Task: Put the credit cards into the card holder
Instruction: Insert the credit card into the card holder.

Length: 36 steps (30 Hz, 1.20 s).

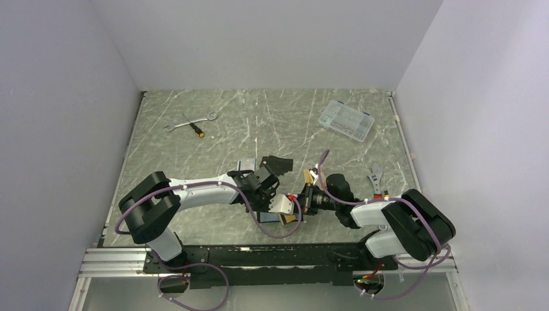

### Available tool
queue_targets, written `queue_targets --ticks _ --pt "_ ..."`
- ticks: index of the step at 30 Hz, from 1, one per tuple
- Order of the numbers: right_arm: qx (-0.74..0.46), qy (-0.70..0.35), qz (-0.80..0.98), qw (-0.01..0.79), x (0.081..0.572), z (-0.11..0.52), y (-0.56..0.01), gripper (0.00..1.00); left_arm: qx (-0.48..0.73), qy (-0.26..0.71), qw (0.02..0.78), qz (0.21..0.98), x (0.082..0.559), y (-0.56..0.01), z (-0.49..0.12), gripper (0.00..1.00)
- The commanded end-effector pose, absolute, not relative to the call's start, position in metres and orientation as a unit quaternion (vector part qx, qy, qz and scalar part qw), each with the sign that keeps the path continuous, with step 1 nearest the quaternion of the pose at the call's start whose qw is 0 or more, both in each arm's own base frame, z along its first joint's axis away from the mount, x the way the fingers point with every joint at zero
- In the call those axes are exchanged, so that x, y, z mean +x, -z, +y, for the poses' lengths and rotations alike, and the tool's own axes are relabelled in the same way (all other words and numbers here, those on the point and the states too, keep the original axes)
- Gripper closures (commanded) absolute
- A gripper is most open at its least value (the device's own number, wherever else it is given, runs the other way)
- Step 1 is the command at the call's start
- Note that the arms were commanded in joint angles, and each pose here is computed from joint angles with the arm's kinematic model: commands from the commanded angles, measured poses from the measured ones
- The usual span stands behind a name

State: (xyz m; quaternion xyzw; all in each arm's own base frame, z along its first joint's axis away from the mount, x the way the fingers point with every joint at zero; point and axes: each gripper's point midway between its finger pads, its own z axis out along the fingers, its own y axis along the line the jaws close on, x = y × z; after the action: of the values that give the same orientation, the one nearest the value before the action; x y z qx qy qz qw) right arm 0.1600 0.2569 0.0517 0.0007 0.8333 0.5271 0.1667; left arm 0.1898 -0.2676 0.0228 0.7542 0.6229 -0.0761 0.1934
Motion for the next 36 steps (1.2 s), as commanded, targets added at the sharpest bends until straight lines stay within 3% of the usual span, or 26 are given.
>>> queue_targets --ticks 1,14,36 --pt "-0.016 -0.536 0.826 0.175 0.161 0.26 -0.052 1.0 0.761 0.07 0.203 0.613 0.191 -0.034 -0.269 0.92" --pt "-0.004 -0.549 0.82 0.164 0.17 0.268 -0.042 1.0 0.774 0.051 0.182 0.605 0.184 -0.022 -0.247 0.95" --pt "0.009 -0.514 0.836 0.194 0.192 0.268 -0.029 1.0 0.791 0.082 0.175 0.581 0.176 -0.021 -0.266 1.0"
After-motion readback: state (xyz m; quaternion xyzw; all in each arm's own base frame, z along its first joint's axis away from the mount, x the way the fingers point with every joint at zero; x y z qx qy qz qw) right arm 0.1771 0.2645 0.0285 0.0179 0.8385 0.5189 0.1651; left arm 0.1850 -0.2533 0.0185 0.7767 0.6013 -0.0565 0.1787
